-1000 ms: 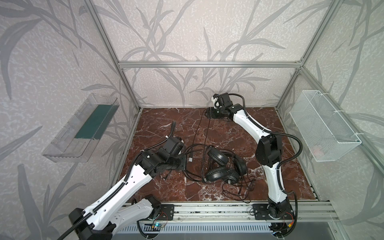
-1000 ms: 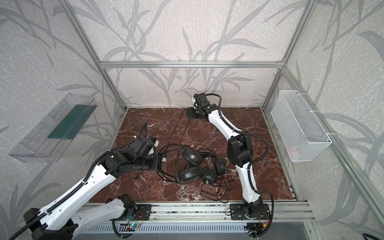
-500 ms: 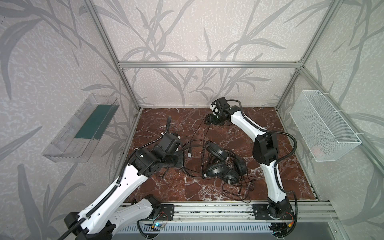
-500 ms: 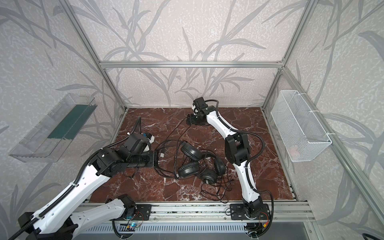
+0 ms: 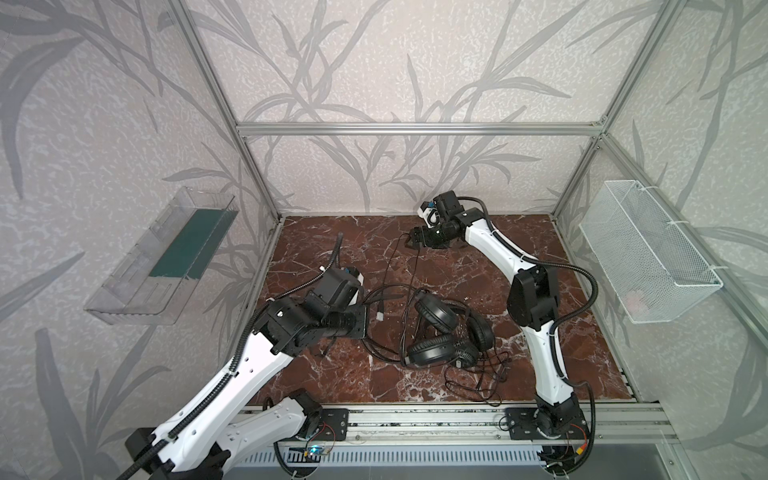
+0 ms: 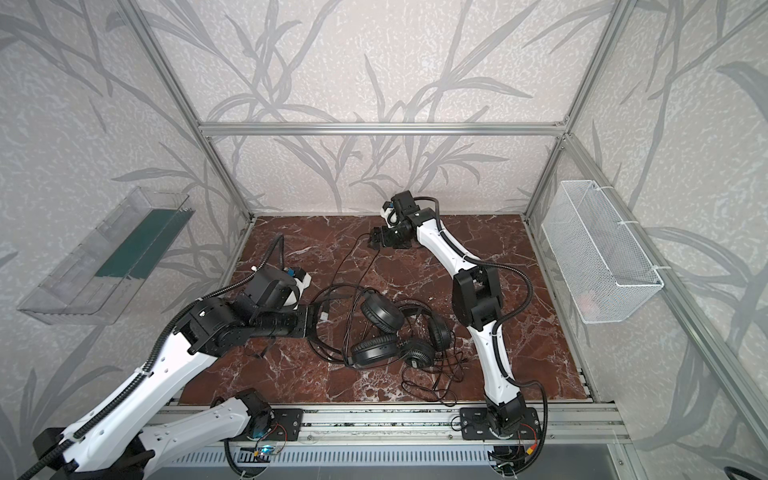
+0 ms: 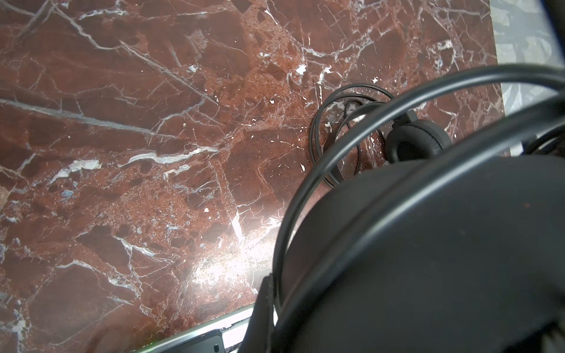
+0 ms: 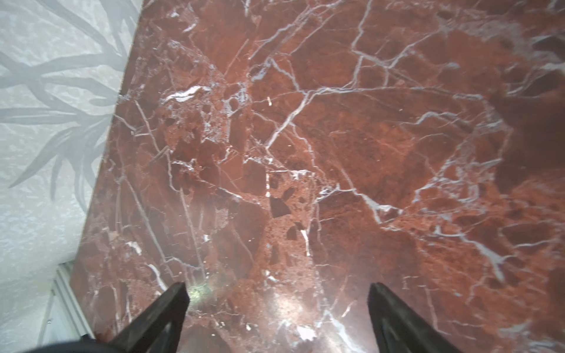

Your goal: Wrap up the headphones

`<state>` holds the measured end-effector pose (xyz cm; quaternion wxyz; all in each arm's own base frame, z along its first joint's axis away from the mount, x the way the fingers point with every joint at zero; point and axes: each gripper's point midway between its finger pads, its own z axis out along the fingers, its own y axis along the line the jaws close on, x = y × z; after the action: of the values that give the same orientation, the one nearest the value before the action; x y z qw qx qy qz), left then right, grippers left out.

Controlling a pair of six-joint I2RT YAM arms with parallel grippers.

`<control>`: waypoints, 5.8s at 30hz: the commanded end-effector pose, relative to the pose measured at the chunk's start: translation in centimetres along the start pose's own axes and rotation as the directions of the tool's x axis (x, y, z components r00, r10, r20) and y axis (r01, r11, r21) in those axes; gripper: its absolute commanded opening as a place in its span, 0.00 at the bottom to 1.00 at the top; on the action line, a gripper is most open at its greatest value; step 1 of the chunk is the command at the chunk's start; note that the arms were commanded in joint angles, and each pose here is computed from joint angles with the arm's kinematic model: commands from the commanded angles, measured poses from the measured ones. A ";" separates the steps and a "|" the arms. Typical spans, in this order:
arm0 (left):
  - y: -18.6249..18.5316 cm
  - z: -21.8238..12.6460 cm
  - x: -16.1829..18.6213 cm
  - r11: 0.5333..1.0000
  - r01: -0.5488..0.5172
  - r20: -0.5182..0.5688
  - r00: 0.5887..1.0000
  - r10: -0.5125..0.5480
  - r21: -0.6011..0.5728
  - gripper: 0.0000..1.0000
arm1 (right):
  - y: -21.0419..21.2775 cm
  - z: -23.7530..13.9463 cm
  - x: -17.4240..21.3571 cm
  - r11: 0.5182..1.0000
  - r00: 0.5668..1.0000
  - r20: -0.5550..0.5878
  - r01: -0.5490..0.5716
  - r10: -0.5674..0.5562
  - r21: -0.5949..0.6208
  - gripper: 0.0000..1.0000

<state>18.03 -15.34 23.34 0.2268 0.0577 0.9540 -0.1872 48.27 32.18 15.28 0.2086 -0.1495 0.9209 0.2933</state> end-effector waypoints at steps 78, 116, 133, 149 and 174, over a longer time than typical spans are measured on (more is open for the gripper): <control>2.8 0.5 2.5 0.999 0.043 -0.129 0.991 -0.041 0.019 0.00 | 27.7 -15.2 19.8 0.220 0.181 0.186 0.951 -0.966 0.217 0.43; 1.6 -0.4 2.7 0.995 0.046 -0.115 0.993 -0.035 0.089 0.00 | 21.5 -17.0 1.9 0.579 0.505 0.283 0.712 -0.815 0.396 0.00; -1.9 -7.6 -2.5 0.977 0.035 0.113 0.992 -0.060 0.210 0.00 | 2.6 -9.2 5.2 0.826 0.857 0.157 0.400 -0.491 0.398 0.00; 5.0 -9.2 -11.7 0.952 0.300 0.297 0.916 -0.270 -0.059 0.00 | 3.4 -12.1 15.6 0.940 0.927 0.223 0.249 -0.301 0.234 0.00; 13.3 0.2 -15.0 0.844 0.470 0.248 0.877 -0.412 -0.258 0.00 | 20.8 -23.9 25.3 0.593 0.554 0.342 0.805 -0.759 0.013 0.00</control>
<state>32.43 -4.22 24.78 0.2347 -0.2170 0.9424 -0.0982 12.89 30.07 30.11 0.4566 -0.4461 0.7206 0.2707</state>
